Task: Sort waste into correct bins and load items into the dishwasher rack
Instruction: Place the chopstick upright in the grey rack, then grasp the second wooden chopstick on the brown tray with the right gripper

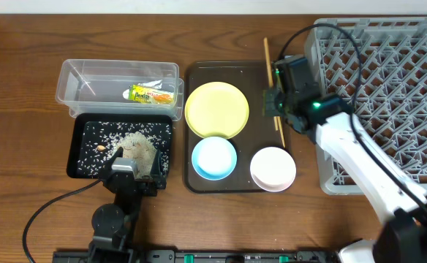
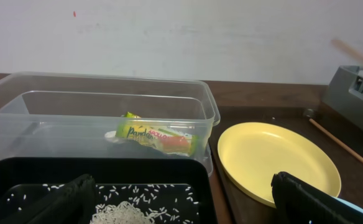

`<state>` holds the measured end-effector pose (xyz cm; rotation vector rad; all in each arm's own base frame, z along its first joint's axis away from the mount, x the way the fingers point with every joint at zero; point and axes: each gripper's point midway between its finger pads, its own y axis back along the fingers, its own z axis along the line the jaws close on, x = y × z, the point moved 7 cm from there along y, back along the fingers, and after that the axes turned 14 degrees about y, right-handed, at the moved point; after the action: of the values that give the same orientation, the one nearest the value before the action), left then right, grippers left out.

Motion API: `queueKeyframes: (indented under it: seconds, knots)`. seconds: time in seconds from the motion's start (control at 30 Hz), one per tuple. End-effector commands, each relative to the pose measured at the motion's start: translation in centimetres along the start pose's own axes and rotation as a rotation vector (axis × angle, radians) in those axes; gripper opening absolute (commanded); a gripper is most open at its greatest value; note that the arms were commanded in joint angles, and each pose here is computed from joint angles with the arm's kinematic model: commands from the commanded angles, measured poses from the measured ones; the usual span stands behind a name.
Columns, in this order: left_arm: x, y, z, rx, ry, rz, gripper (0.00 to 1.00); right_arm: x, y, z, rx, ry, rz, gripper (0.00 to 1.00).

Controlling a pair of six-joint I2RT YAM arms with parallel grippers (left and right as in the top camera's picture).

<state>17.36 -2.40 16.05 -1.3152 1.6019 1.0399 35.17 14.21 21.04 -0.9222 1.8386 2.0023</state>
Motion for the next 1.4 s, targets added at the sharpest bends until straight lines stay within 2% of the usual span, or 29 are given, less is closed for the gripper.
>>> queueKeyframes:
  seconds: [0.0,0.17,0.3,0.47,0.7,0.73,0.8,0.83,1.0,1.17,1.23,1.37]
  knots:
    - [1.2,-0.1,0.6,-0.030,-0.018,0.042,0.92,-0.5,2.5,-3.5,0.173,-0.032,-0.040,0.01]
    - [1.2,-0.1,0.6,-0.030,-0.018,0.042,0.92,-0.3,5.2,-9.2,0.278,-0.082,-0.053,0.01]
    - [1.2,-0.1,0.6,-0.030,-0.018,0.042,0.92,0.3,4.7,-11.9,0.158,-0.031,-0.034,0.01]
    - [1.2,-0.1,0.6,-0.030,-0.018,0.042,0.92,0.7,1.6,-14.3,0.153,0.037,0.006,0.01]
    - [1.2,-0.1,0.6,-0.030,-0.018,0.042,0.92,1.1,-3.3,-14.5,0.138,0.083,0.044,0.01]
    - [1.2,-0.1,0.6,-0.031,-0.019,0.042,0.92,0.9,-3.4,-14.5,0.136,0.077,0.036,0.07]
    - [1.2,-0.1,0.6,-0.030,-0.019,0.042,0.92,0.5,-3.1,-14.1,0.131,0.068,0.019,0.36]
    - [1.2,-0.1,0.6,-0.031,-0.019,0.042,0.92,0.2,-2.7,-13.7,0.123,0.061,0.010,0.38]
    - [1.2,-0.1,0.6,-0.030,-0.019,0.042,0.92,-0.6,0.1,-8.7,-0.061,0.082,-0.030,0.45]
    - [1.2,-0.1,0.6,-0.030,-0.018,0.042,0.92,1.0,0.3,-2.8,-0.175,0.124,0.066,0.44]
    - [1.2,-0.1,0.6,-0.030,-0.018,0.042,0.92,1.8,-0.8,-1.4,-0.138,0.126,0.110,0.43]
    - [1.2,-0.1,0.6,-0.030,-0.018,0.042,0.92,2.8,-4.1,-1.2,0.087,0.124,0.166,0.41]
